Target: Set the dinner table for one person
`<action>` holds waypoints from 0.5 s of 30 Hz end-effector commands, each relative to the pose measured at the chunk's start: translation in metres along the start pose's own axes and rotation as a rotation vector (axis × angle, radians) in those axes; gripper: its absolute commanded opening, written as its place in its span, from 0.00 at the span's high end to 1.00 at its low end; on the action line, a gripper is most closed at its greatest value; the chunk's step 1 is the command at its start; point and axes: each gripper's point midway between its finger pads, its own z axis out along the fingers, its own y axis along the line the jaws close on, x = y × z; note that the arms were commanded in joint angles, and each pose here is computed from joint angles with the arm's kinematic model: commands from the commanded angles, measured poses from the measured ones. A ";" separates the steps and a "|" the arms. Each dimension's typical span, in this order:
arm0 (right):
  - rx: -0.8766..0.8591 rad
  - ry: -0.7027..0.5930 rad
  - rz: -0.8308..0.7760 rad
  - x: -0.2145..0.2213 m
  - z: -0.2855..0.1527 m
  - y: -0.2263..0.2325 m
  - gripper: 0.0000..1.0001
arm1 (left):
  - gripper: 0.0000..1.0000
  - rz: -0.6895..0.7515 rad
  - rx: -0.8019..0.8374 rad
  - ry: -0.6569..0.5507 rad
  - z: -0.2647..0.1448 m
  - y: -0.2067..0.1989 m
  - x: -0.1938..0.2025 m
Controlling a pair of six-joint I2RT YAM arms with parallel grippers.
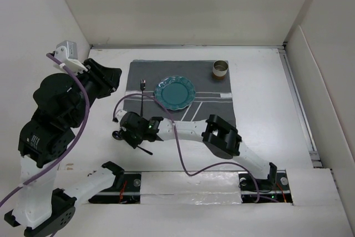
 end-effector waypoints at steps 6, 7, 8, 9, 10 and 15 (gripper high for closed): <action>0.134 0.033 -0.134 0.026 0.023 0.016 0.76 | 0.72 0.004 0.009 -0.038 -0.003 -0.001 -0.008; 0.159 0.032 -0.130 0.027 0.023 0.012 0.84 | 0.71 0.006 0.004 -0.043 -0.004 0.000 -0.009; 0.167 0.048 -0.134 0.035 0.024 0.014 0.91 | 0.71 0.007 0.001 -0.046 -0.004 0.001 -0.009; 0.180 0.058 -0.123 0.038 0.023 0.012 1.00 | 0.71 0.007 -0.007 -0.053 -0.004 0.003 -0.011; 0.208 0.060 -0.111 0.038 0.020 0.008 1.00 | 0.71 0.009 -0.010 -0.057 -0.005 0.003 -0.011; 0.203 -0.105 -0.014 -0.026 -0.050 0.005 1.00 | 0.71 -0.001 -0.022 -0.103 -0.008 0.006 -0.021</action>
